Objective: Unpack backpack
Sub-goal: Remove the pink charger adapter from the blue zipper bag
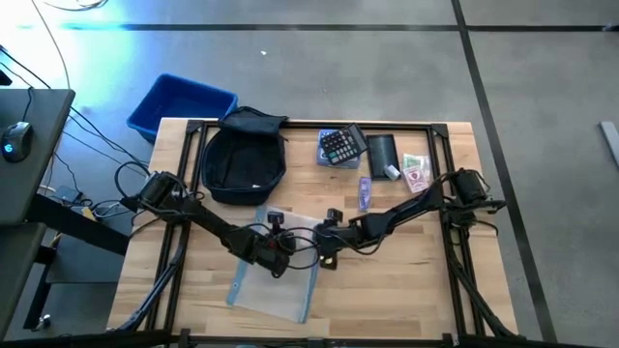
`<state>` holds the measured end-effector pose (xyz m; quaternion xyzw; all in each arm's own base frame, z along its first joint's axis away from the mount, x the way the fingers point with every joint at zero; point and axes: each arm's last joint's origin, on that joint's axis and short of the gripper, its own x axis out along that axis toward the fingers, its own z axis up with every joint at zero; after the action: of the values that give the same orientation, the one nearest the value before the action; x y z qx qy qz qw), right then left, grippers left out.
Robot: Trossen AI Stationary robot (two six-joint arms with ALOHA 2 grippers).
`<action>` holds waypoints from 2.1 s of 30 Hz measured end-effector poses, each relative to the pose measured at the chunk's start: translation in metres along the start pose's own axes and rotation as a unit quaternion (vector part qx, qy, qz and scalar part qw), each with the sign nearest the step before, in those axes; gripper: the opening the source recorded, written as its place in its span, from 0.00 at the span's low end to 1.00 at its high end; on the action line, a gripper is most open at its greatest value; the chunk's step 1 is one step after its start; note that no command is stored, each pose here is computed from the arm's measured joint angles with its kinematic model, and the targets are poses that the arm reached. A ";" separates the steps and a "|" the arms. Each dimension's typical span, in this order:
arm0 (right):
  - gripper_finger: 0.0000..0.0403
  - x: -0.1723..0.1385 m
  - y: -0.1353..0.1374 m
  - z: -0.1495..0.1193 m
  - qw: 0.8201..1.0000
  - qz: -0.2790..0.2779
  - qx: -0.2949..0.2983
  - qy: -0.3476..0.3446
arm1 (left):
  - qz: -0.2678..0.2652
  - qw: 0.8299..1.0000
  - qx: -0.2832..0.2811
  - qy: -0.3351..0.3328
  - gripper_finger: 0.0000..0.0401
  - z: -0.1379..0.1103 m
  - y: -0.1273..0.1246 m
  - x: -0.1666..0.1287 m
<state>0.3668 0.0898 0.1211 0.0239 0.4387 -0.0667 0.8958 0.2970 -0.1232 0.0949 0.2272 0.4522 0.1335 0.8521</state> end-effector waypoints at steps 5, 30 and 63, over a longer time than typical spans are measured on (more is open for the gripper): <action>0.52 -0.012 -0.006 -0.009 0.998 -0.022 -0.004 0.063 | 0.007 0.999 -0.011 0.044 0.00 -0.009 0.004 0.001; 0.52 -0.005 0.006 0.005 0.999 -0.001 -0.007 -0.031 | -0.054 0.996 -0.062 0.028 0.00 0.024 0.032 0.013; 0.52 -0.005 0.019 -0.003 0.978 0.195 -0.076 0.011 | -0.009 0.999 -0.003 0.031 0.00 0.020 0.027 0.011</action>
<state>0.3640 0.1091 0.1235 0.0416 0.4391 0.1430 0.8860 0.3190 -0.1004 0.1108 0.2167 0.4803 0.1343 0.8392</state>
